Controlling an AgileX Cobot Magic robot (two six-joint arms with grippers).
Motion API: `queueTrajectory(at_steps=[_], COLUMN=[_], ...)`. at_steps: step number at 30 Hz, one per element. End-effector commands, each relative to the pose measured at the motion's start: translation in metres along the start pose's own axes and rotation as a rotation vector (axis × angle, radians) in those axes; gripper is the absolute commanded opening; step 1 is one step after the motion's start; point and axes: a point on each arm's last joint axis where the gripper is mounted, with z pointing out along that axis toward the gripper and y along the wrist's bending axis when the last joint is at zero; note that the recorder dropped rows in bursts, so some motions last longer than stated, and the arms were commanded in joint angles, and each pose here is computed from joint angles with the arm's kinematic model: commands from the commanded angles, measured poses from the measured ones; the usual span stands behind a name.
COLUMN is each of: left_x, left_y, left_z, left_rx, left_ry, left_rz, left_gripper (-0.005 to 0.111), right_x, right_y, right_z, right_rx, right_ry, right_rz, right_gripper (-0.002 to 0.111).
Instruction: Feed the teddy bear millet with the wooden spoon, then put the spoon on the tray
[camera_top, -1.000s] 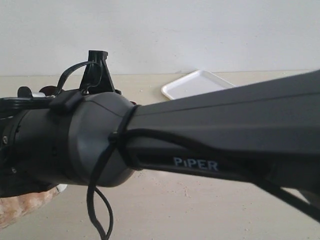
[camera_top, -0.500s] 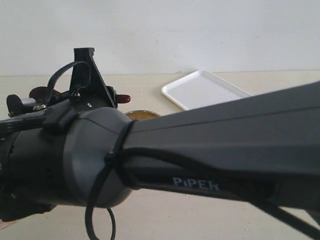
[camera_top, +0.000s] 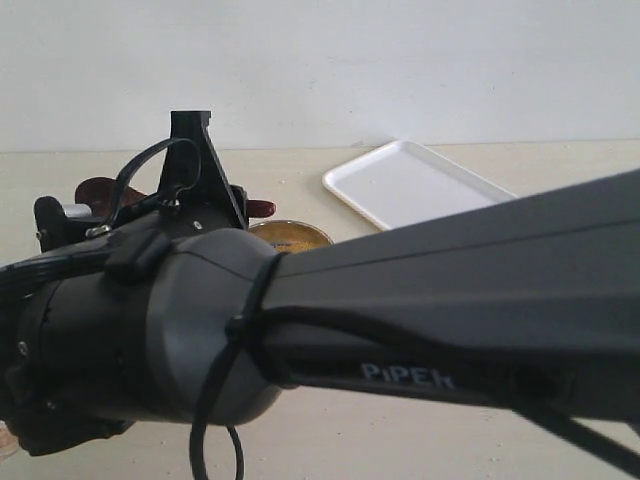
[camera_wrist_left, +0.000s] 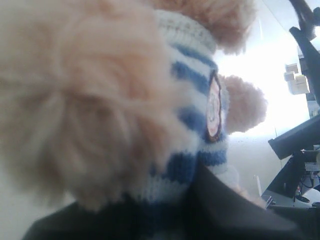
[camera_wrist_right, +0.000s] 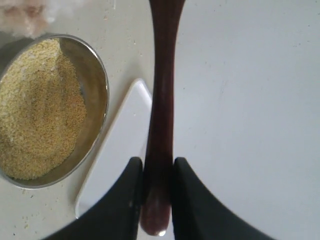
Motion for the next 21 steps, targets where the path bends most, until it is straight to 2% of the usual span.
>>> queueTrajectory(at_steps=[1,5,11,16,21], left_x=[0.0,0.0,0.0,0.0,0.0], left_y=[-0.003,-0.003,-0.003,-0.003,-0.003], left_z=[-0.001,-0.001,-0.001,-0.001,-0.001], left_rx=[0.021,0.021,0.021,0.021,0.021], left_ry=[-0.011,-0.011,-0.011,-0.011,-0.011], left_rz=[0.006,0.006,0.006,0.006,0.006], left_gripper=[0.007,0.007,0.007,0.007,0.007], right_x=[0.004,0.008,0.025,0.062,0.114], right_y=[-0.006,-0.006,-0.033,-0.057,-0.049], right_z=[0.0,-0.003,-0.02,-0.017,0.003], right_rx=[0.004,-0.055,-0.154,-0.281,-0.422], right_ry=[0.006,0.02,0.024,0.1,0.147], right_rz=[0.033,0.095,0.313,0.557,0.758], right_gripper=[0.0,0.0,0.0,0.0,0.0])
